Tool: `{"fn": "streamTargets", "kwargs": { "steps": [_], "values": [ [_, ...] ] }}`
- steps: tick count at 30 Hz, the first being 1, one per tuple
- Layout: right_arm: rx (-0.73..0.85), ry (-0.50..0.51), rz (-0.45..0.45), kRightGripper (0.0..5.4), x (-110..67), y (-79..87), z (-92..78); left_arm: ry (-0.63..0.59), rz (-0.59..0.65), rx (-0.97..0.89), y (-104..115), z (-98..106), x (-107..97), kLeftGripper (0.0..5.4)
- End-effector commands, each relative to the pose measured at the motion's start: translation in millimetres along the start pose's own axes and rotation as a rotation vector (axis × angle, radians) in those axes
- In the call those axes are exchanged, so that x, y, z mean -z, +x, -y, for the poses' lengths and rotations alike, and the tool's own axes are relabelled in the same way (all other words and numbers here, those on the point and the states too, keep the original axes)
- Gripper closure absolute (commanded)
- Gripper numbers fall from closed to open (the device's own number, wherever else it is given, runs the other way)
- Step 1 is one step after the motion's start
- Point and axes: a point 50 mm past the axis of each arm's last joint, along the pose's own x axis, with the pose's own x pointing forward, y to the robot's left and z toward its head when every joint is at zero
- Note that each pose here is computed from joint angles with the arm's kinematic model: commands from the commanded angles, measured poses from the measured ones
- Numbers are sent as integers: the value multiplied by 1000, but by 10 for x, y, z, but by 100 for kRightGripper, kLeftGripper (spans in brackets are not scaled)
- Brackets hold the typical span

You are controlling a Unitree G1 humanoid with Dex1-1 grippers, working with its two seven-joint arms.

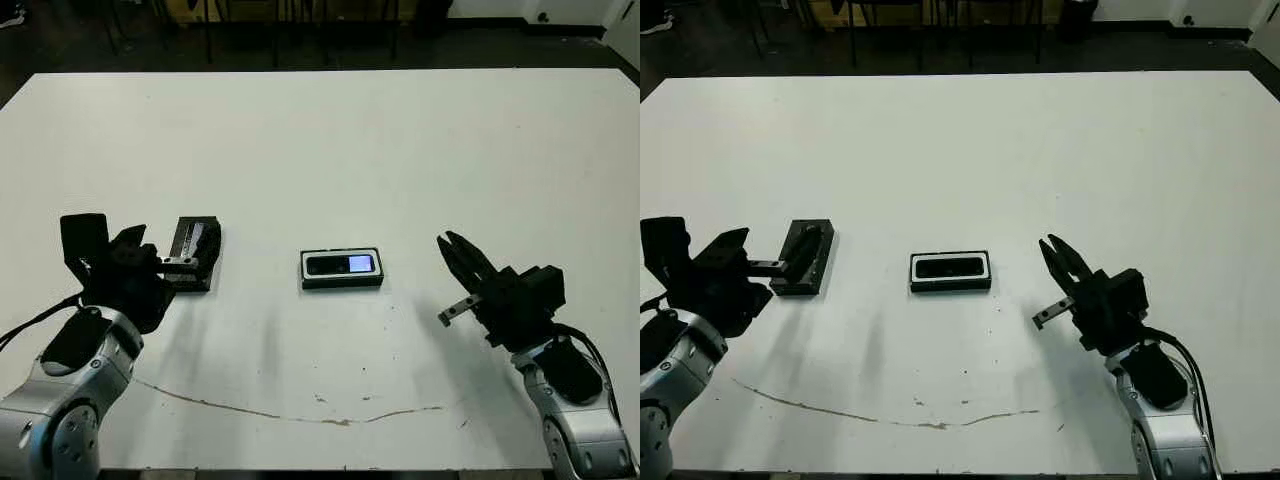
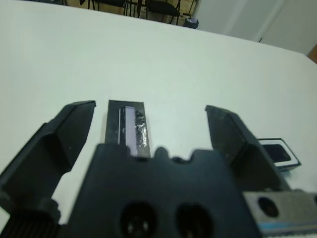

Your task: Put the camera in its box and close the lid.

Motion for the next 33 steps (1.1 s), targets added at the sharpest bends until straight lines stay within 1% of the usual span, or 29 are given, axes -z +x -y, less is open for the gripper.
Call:
{"fn": "streamTargets", "kwargs": {
  "steps": [1,3,7,13,14,17,20,28,33],
  "values": [
    [-11,2,-24,540,56,-30,-14,-11,-38,-30,46,-18,82,0],
    [-15,16,-31,540,58,-34,-17,-7,-49,-29,67,-16,104,0],
    [-10,3,-36,540,51,-38,-24,-3,-86,-27,117,-8,158,0],
    [-3,7,-48,540,57,-45,-32,11,-111,-29,160,-18,210,0],
    [-4,18,-38,540,65,-44,-34,17,-117,-27,163,-23,216,0],
    [-13,38,-33,540,94,-43,-30,32,-138,-27,182,-48,242,0],
    [-9,27,-50,540,70,-51,-37,34,-153,-25,204,-77,273,0],
    [-20,42,-34,540,104,-49,-21,33,-198,-41,240,-136,344,0],
    [-9,43,-43,540,118,-53,-23,65,-220,-36,256,-172,383,0]
  ]
}}
